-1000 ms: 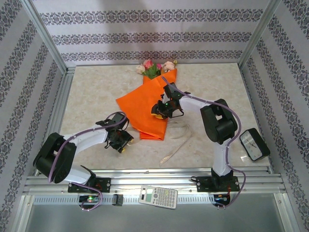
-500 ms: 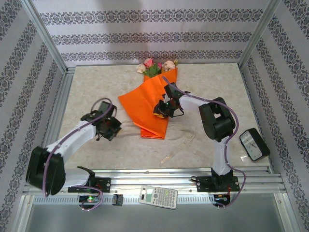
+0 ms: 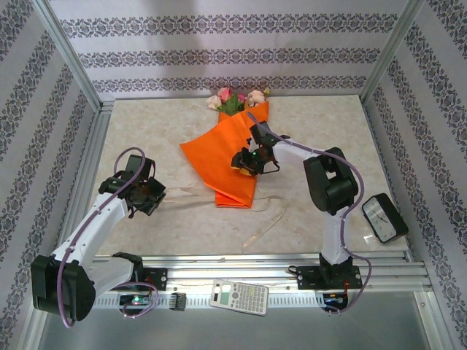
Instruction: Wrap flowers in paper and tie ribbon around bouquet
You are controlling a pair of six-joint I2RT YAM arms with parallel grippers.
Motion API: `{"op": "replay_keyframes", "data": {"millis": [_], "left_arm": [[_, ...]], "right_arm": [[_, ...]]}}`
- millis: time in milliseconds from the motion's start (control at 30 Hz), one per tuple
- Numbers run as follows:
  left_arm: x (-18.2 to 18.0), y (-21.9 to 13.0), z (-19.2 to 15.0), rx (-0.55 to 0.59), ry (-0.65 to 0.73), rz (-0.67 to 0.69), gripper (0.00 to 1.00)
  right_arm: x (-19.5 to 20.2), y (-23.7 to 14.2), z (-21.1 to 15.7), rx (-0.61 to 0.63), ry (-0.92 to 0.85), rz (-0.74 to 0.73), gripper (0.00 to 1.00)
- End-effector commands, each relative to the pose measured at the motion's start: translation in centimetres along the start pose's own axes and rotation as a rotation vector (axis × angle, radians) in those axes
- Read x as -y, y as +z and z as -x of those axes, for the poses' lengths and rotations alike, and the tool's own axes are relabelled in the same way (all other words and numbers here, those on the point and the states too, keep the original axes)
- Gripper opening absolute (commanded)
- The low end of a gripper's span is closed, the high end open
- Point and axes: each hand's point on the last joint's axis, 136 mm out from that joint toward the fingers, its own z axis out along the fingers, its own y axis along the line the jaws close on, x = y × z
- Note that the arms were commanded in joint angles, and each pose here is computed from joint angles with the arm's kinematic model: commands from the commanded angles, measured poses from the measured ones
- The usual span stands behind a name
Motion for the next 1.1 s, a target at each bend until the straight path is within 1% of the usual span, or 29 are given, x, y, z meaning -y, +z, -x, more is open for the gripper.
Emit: {"op": "replay_keyframes", "data": {"millis": [0,100,167,233,300,400,500,600,733,800,933,967,1000,1033,1067], "left_arm": [[-1.2,0.2,-0.1,-0.012,-0.003,0.043,0.00],[-1.2,0.6,-0.3,-0.025,0.000,0.041,0.00],[-1.3,0.9,-0.4,-0.032,-0.002,0.044,0.00],[-1.2,1.1,-0.5,-0.036,-0.001,0.040,0.00],[-1.1,1.1,-0.4,-0.036,-0.003,0.036,0.00],[-0.9,1.1,-0.4,-0.034,0.001,0.031,0.00],[-0.9,1.2,-0.4,-0.037,0.003,0.029,0.00],[-1.1,1.3,-0.5,-0.039,0.001,0.030,0.00],[-1.1,1.3,-0.6,-0.043,0.005,0.028,0.00],[-1.1,1.3,-0.6,-0.042,0.005,0.026,0.00],[-1.3,1.2,-0.6,-0.041,0.004,0.028,0.00],[-1.4,1.3,-0.7,-0.042,0.003,0.029,0.00],[-1.4,1.3,-0.7,-0.039,0.002,0.026,0.00],[-1.5,1.4,-0.7,-0.038,0.003,0.030,0.00],[-1.5,1.3,-0.5,-0.031,0.006,0.031,0.00]], "right_arm": [[-2.5,-4.5,0.5,0.083,-0.020,0.031,0.46],[-3.1,-7.2,0.3,0.120,0.015,0.047,0.48],[-2.2,-8.8,-0.5,0.143,0.058,0.009,0.49],[0.4,-10.3,-1.9,0.168,0.150,-0.095,0.52],[4.5,-11.4,-4.8,0.169,0.322,-0.206,0.53],[8.6,-11.1,-9.3,0.143,0.549,-0.245,0.53],[10.9,-10.8,-11.2,0.176,0.688,-0.258,0.53],[11.7,-10.1,-10.5,0.203,0.774,-0.226,0.54],[12.0,-9.1,-8.0,0.230,0.803,-0.210,0.54],[12.4,-8.8,-6.9,0.252,0.812,-0.225,0.54],[13.4,-7.8,-5.6,0.266,0.835,-0.247,0.53],[13.8,-7.5,-5.4,0.262,0.843,-0.257,0.52],[14.1,-7.1,-5.3,0.258,0.851,-0.262,0.48],[14.3,-6.9,-5.2,0.260,0.856,-0.261,0.38],[14.6,-7.1,-5.0,0.268,0.853,-0.269,0.20]]}}
